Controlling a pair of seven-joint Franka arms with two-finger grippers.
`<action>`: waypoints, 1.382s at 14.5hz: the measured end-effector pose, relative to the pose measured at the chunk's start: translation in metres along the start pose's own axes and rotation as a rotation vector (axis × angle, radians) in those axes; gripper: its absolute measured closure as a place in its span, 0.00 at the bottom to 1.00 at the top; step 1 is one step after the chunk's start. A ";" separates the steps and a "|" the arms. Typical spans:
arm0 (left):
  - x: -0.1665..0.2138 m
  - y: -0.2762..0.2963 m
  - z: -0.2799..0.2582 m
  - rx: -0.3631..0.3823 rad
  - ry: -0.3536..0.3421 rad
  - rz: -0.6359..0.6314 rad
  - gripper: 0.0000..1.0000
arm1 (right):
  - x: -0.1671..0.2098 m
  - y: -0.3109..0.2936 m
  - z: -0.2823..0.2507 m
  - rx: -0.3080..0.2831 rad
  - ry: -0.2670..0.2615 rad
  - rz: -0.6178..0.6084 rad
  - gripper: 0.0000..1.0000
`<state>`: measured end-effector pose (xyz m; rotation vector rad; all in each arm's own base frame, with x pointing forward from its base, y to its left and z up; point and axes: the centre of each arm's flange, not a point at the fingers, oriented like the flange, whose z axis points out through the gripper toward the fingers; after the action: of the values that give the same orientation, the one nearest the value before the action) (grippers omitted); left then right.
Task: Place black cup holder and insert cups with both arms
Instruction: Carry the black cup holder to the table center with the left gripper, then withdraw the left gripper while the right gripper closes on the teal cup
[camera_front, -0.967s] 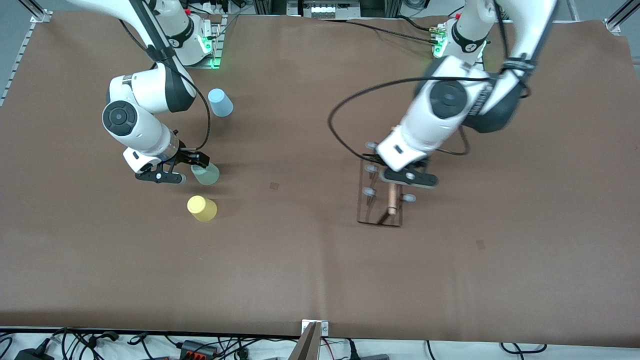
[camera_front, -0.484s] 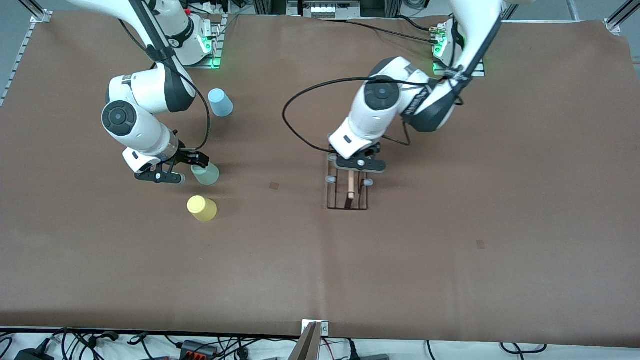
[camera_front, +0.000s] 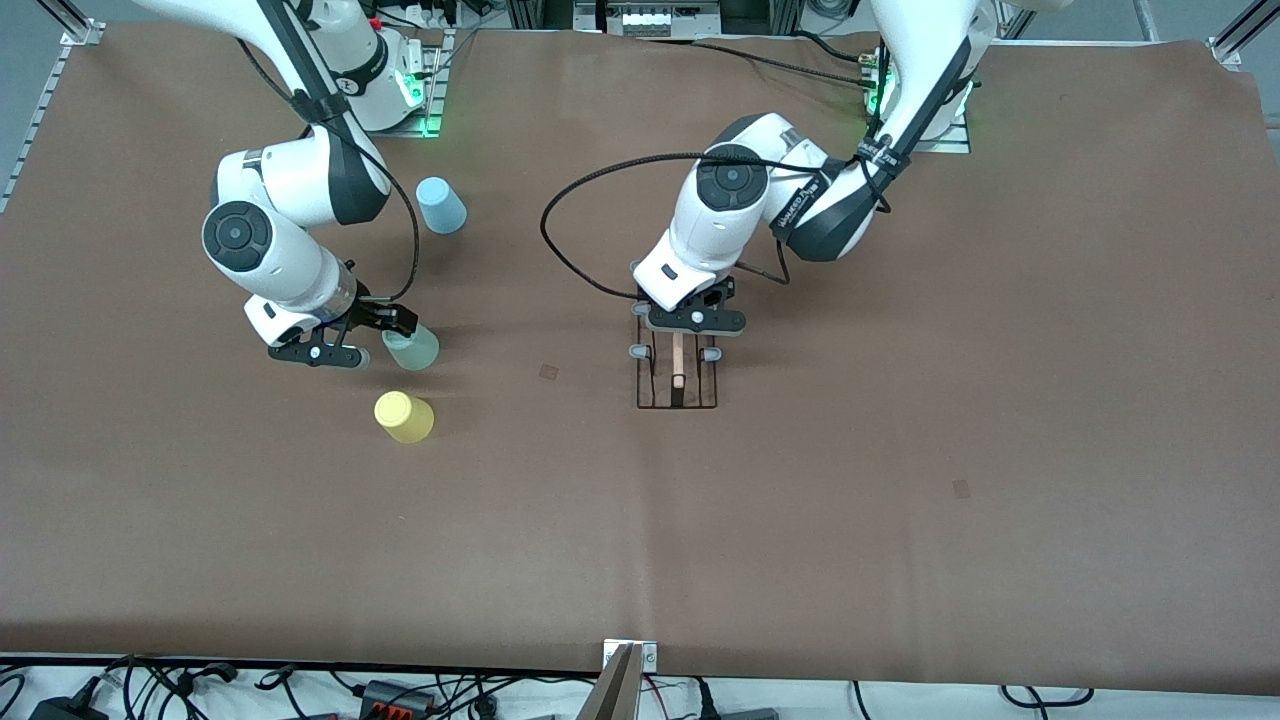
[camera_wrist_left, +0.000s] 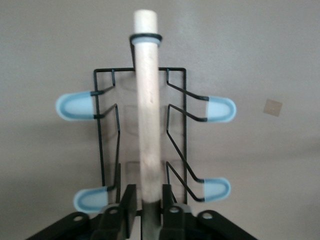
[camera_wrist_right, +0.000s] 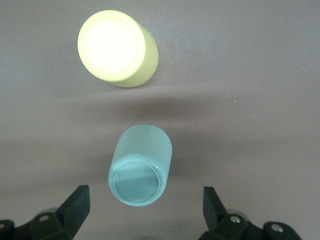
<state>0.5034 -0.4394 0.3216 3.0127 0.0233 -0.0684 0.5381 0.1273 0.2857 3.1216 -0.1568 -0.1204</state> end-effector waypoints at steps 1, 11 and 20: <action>0.004 -0.003 -0.003 -0.001 0.008 -0.005 0.57 | 0.000 0.000 0.000 0.001 0.002 0.001 0.00; 0.042 -0.070 -0.188 0.139 -0.072 0.136 0.00 | 0.001 -0.010 0.019 0.007 0.022 -0.010 0.00; 0.086 -0.262 -0.257 0.149 -0.251 0.227 0.00 | -0.008 -0.011 0.070 0.010 0.033 -0.017 0.00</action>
<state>0.5962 -0.1460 0.5390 3.1041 -0.3627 -0.4425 0.5257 0.1381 0.2164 3.1335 -0.1310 -0.0692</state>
